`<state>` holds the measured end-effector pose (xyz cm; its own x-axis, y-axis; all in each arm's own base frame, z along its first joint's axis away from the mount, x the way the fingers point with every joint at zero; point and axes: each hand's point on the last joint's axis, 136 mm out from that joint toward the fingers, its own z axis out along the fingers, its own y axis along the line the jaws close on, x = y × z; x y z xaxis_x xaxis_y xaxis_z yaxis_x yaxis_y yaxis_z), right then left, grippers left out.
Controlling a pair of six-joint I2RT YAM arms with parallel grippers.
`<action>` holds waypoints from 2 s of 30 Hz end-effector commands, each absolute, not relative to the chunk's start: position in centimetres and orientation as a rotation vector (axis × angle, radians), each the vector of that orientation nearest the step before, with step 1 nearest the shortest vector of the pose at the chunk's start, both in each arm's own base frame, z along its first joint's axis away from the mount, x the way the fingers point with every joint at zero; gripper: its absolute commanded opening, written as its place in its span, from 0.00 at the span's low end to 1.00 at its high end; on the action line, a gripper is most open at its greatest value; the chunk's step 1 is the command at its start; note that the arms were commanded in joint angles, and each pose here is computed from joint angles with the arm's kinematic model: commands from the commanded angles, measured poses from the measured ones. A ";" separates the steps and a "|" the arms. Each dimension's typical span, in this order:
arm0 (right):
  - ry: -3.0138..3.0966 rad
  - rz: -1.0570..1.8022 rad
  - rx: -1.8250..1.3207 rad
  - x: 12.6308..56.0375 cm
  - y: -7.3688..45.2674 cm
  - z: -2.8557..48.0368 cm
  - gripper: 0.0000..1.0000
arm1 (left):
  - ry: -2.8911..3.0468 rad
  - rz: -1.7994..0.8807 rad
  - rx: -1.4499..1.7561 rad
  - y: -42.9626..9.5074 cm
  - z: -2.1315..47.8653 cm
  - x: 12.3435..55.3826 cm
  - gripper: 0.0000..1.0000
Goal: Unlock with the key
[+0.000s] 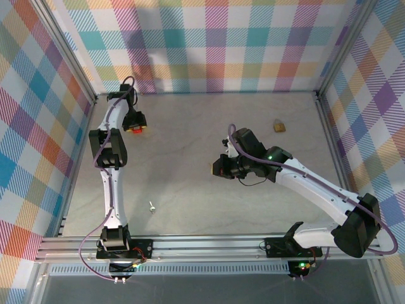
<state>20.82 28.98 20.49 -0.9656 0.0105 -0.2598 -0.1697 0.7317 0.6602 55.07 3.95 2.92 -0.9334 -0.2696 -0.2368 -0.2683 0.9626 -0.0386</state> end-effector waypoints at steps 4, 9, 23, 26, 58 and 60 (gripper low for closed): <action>2.675 1.058 -0.138 20.5 28.8 20.5 0.00 | 2.920 -0.021 -0.450 4.5 2.2 53.8 0.45; 2.671 1.052 -0.162 20.7 29.0 20.5 0.00 | 2.902 -0.129 -0.502 3.4 2.5 54.1 0.27; 2.487 0.998 -0.477 23.1 30.3 25.3 0.00 | 2.233 -1.212 -0.781 -7.4 20.3 50.3 0.13; 2.437 0.997 -0.528 23.7 30.9 26.2 0.00 | 2.129 -1.330 -0.785 -9.9 24.7 47.4 0.10; 2.206 1.011 -0.523 27.5 33.3 29.4 0.00 | 2.020 -1.442 -0.805 -23.2 29.5 34.2 0.00; 2.204 1.009 -0.524 27.5 33.4 29.4 0.00 | 2.019 -1.454 -0.798 -23.5 29.7 34.0 0.00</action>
<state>27.08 33.60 28.15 -0.7341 -0.1181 -0.6687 -0.5774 0.6268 0.5231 34.45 -23.20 27.75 -0.6956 -0.7151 -0.0685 -0.2072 0.2911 -0.9340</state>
